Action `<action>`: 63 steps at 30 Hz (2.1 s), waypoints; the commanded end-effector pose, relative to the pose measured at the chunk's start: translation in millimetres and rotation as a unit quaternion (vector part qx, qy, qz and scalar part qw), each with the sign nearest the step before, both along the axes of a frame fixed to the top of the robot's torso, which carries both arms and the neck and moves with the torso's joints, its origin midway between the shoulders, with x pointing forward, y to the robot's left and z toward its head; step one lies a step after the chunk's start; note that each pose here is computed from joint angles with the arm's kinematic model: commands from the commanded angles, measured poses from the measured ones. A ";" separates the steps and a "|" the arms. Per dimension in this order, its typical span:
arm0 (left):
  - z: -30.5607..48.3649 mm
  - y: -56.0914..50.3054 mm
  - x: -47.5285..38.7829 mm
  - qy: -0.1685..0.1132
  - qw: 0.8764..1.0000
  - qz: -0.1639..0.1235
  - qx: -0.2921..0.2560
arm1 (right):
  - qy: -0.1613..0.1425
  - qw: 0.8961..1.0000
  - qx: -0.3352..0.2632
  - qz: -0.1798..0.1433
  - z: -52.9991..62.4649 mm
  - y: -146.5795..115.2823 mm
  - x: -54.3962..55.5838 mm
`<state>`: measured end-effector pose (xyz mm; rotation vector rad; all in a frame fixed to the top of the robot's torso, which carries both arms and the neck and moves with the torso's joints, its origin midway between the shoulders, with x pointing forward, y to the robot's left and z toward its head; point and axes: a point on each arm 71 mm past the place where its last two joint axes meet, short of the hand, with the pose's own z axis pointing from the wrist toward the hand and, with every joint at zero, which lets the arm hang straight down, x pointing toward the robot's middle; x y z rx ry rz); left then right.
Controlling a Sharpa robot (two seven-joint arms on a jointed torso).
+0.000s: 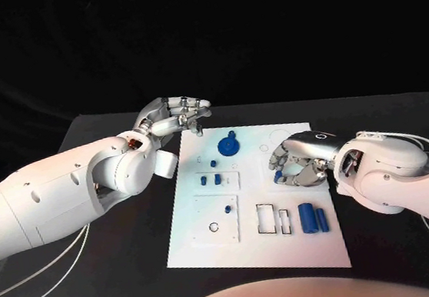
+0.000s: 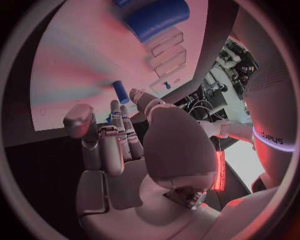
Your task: Assemble the parts on the task board
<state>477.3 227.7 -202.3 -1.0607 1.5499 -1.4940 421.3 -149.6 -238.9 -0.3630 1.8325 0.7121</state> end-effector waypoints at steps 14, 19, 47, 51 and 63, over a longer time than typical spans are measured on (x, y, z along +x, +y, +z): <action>0.9 -1.8 -0.4 -0.001 1.000 -0.008 -0.004 | 0.009 1.000 -0.020 0.001 -9.0 1.2 1.3; 0.9 -1.8 -0.4 0.000 1.000 -0.008 -0.004 | 0.008 1.000 -0.023 0.000 -10.5 1.2 1.9; 0.4 -1.7 0.0 0.001 1.000 -0.007 -0.003 | -0.038 0.999 0.020 -0.007 -5.6 4.6 -2.3; 0.3 -1.8 0.2 0.001 1.000 -0.007 -0.003 | -0.045 0.998 0.035 -0.009 1.6 3.6 -4.6; -0.5 -2.8 1.6 0.001 1.000 -0.008 -0.003 | -0.064 0.994 0.082 0.017 33.0 19.3 -20.1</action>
